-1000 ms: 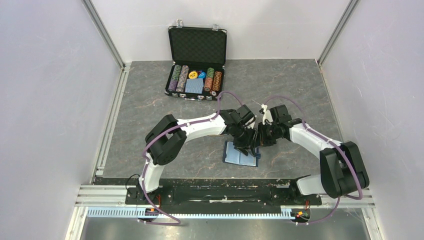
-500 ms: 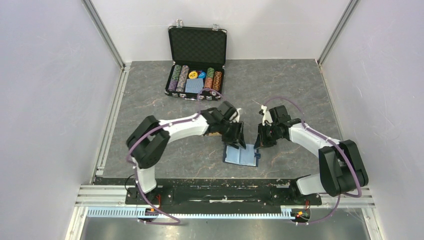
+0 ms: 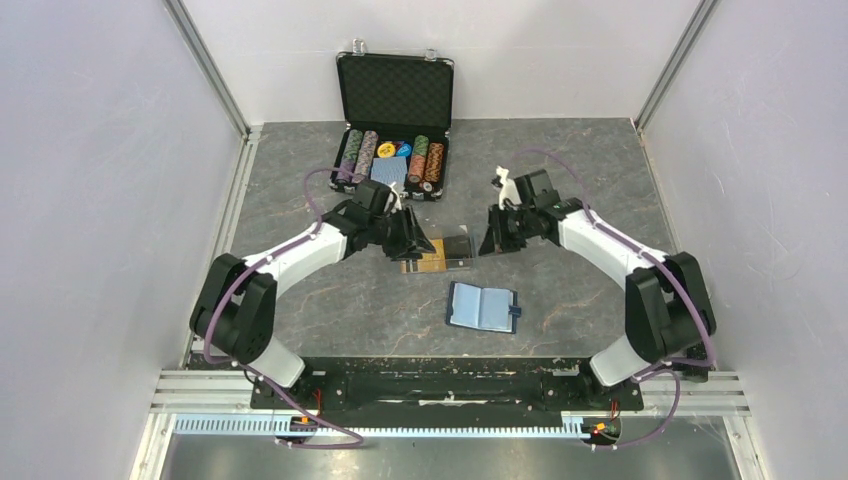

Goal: Put the credit cards into the card holder
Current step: Turn over the card holder at the center of the board, then pick up the credit card from the storage box.

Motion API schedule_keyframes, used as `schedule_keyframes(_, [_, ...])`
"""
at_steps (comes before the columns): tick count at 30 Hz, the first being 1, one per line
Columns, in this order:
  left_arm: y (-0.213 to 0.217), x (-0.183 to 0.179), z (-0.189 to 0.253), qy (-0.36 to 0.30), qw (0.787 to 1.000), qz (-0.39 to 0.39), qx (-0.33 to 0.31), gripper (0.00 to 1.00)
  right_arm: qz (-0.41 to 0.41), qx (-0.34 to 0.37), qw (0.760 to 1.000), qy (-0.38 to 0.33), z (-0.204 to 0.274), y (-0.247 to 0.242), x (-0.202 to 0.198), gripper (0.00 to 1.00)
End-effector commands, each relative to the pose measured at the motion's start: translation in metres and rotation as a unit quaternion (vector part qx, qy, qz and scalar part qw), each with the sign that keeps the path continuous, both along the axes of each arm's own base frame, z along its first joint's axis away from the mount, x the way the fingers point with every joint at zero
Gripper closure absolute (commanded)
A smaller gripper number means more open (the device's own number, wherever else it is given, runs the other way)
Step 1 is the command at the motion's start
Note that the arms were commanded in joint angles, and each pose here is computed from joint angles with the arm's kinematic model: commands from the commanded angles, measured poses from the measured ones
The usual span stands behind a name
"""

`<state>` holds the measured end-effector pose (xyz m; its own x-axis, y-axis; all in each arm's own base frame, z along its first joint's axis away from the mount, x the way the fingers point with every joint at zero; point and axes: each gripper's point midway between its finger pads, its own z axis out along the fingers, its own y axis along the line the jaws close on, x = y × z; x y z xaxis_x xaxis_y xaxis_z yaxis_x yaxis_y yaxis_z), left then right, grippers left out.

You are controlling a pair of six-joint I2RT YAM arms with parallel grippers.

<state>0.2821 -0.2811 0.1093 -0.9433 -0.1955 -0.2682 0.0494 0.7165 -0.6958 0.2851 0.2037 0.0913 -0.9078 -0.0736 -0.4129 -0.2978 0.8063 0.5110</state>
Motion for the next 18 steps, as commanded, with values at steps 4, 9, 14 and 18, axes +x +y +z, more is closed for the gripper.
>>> schedule_keyframes(4, [0.058, 0.014, -0.006, -0.020, 0.985, 0.002, 0.174, 0.61, 0.044, 0.045, 0.998, -0.029, 0.036, 0.066, 0.038, 0.76])
schedule_keyframes(9, [0.069, 0.026, -0.013, -0.023, 0.973, -0.009, 0.229, 0.75, 0.063, 0.044, 0.997, -0.015, 0.021, 0.093, 0.049, 0.70])
schedule_keyframes(14, [0.071, 0.037, -0.030, -0.007, 0.964, -0.026, 0.264, 0.88, 0.062, 0.047, 0.997, -0.005, 0.001, 0.106, 0.055, 0.66])
schedule_keyframes(18, [0.071, 0.043, -0.040, -0.002, 0.958, -0.037, 0.286, 0.93, 0.060, 0.049, 0.997, 0.001, -0.010, 0.113, 0.059, 0.61])
